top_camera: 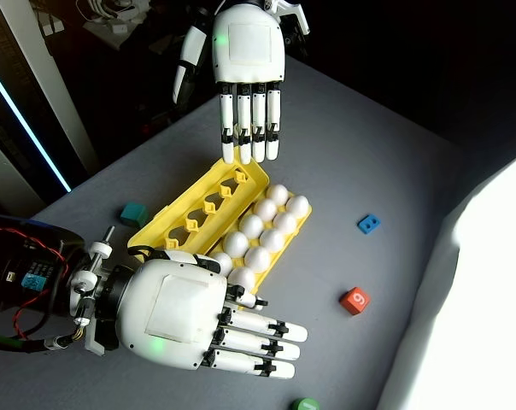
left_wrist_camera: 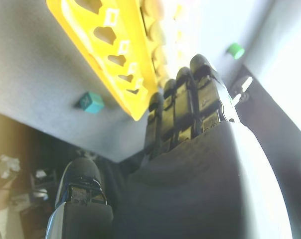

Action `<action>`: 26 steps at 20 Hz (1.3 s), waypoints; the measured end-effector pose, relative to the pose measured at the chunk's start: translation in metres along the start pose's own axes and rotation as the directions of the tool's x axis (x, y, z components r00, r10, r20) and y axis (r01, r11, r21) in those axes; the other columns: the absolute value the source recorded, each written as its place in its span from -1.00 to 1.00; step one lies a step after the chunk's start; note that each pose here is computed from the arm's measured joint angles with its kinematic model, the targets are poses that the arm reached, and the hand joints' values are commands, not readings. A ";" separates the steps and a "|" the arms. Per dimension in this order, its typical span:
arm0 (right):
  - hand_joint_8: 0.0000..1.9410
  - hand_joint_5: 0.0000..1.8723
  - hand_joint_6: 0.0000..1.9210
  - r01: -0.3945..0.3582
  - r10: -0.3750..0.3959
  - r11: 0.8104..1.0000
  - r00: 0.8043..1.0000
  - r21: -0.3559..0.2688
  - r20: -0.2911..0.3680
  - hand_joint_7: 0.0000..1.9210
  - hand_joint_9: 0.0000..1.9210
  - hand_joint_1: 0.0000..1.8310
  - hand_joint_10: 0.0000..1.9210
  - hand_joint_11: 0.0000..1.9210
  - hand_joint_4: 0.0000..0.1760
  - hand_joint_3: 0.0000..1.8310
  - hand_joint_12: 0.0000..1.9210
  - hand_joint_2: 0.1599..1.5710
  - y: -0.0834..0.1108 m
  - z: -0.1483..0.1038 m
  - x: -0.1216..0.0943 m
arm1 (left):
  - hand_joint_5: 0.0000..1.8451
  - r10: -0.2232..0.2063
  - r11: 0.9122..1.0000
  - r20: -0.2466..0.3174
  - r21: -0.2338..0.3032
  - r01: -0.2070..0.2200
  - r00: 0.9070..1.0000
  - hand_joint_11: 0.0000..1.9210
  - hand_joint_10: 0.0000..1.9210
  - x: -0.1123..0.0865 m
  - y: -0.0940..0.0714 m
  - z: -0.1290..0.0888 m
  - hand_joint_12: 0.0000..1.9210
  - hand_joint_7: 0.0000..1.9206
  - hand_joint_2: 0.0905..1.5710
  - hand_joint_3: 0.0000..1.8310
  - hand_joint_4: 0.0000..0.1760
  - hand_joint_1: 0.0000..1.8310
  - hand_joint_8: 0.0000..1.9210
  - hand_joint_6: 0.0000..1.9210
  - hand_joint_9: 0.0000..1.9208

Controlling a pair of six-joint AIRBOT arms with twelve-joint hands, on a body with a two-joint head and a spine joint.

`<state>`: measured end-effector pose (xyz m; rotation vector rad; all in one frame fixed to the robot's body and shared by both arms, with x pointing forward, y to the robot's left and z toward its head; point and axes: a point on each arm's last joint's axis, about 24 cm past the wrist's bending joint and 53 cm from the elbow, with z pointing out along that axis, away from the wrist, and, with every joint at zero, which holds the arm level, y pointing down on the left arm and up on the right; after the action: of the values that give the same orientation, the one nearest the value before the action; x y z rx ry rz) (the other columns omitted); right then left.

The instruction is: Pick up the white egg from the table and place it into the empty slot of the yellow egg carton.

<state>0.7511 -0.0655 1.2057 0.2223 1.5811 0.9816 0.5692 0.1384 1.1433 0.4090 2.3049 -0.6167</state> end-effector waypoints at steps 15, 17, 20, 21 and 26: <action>1.00 0.53 1.00 0.204 -0.199 0.978 0.975 0.050 -0.097 0.70 0.76 -0.73 1.00 0.93 -1.00 -1.00 1.00 0.67 -0.007 -0.104 -0.043 | -0.86 -0.006 1.000 -0.004 -0.004 0.006 1.000 -1.00 -1.00 0.002 0.002 0.000 -0.68 -0.88 0.46 -1.00 -1.00 -1.00 -1.00 -1.00 -0.88; 1.00 0.49 1.00 0.209 -0.204 0.976 0.975 0.061 -0.088 0.69 0.75 -0.20 1.00 0.91 -1.00 -0.98 1.00 0.89 -0.009 -0.113 -0.051 | -0.82 -0.011 1.000 -0.003 -0.006 0.011 1.000 -1.00 -1.00 0.002 0.003 -0.001 -0.59 -0.83 0.47 -1.00 -1.00 -1.00 -1.00 -1.00 -0.84; 1.00 0.43 1.00 0.210 -0.203 0.976 0.974 0.066 -0.101 0.60 0.68 -0.18 1.00 0.86 0.22 -1.00 1.00 0.90 -0.009 -0.119 -0.048 | -0.86 -0.014 1.000 -0.003 -0.005 0.014 1.000 -1.00 -1.00 0.002 0.002 0.000 -0.65 -0.86 0.47 -1.00 -1.00 -1.00 -1.00 -1.00 -0.86; 1.00 0.43 1.00 0.209 -0.202 0.976 0.974 0.062 -0.104 0.60 0.68 -0.18 1.00 0.86 0.22 -1.00 1.00 0.90 -0.007 -0.122 -0.046 | -0.86 -0.014 1.000 -0.003 -0.006 0.014 1.000 -1.00 -1.00 0.002 0.003 -0.001 -0.65 -0.86 0.47 -1.00 -1.00 -1.00 -1.00 -1.00 -0.86; 1.00 0.38 1.00 0.221 -0.216 0.974 0.970 0.039 -0.114 0.51 0.60 -0.36 1.00 0.79 0.69 -1.00 1.00 0.88 0.007 -0.132 -0.044 | -0.86 -0.017 1.000 -0.003 -0.007 0.017 1.000 -1.00 -1.00 0.002 0.003 -0.001 -0.59 -0.85 0.48 -1.00 -1.00 -1.00 -1.00 -1.00 -0.85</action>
<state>0.6436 -0.1492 1.2347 0.0284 1.6921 0.7925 0.5688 0.1415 1.1416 0.3875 2.3153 -0.6172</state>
